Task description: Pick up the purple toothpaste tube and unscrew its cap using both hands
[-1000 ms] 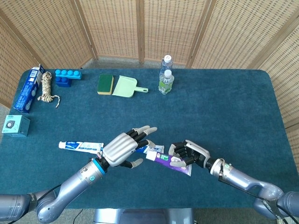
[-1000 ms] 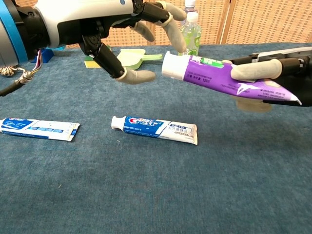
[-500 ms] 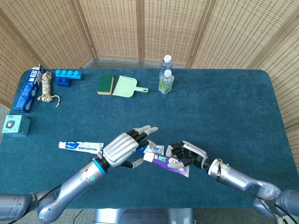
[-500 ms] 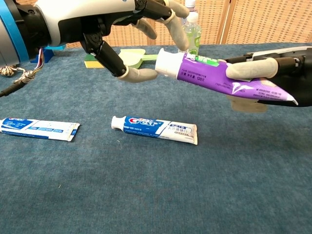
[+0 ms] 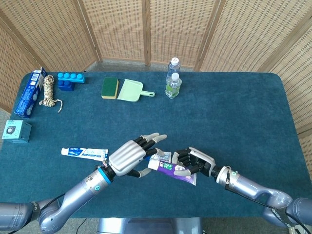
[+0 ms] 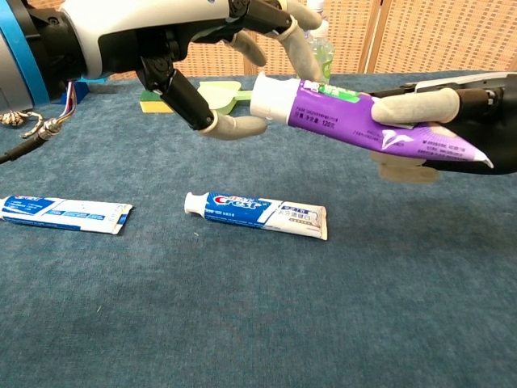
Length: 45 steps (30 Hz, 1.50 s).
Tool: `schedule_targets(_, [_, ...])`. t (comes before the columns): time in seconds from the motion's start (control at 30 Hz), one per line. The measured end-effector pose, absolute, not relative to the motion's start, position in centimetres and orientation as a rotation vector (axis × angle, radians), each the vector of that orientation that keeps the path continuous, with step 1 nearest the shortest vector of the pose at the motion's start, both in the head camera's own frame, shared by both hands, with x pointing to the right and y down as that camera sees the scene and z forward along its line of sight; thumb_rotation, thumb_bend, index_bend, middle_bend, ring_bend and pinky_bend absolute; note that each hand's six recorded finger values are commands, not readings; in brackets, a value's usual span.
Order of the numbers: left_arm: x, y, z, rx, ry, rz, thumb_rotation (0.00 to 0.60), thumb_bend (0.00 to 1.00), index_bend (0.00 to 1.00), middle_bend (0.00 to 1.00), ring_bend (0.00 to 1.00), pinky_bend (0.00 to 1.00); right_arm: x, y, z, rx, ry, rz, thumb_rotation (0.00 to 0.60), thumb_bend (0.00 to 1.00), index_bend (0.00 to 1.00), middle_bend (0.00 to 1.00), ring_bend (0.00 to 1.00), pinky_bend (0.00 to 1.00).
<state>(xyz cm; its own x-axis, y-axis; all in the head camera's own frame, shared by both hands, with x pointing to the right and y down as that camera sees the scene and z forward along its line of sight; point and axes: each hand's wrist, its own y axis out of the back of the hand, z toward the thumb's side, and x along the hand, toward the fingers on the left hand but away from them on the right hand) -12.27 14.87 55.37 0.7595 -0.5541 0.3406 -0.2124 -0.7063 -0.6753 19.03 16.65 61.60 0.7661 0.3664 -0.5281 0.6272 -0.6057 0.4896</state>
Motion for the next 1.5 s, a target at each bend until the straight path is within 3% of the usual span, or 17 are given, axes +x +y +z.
schedule_targets(1.5, [-12.57, 14.51, 55.2, -2.297, 0.637, -0.698, 0.6, 0.33, 0.51, 0.08, 0.0, 0.15, 19.66, 16.25, 61.91, 2.228, 0.761, -0.475, 0.6, 0.43, 0.97, 0.74, 0.78, 0.82])
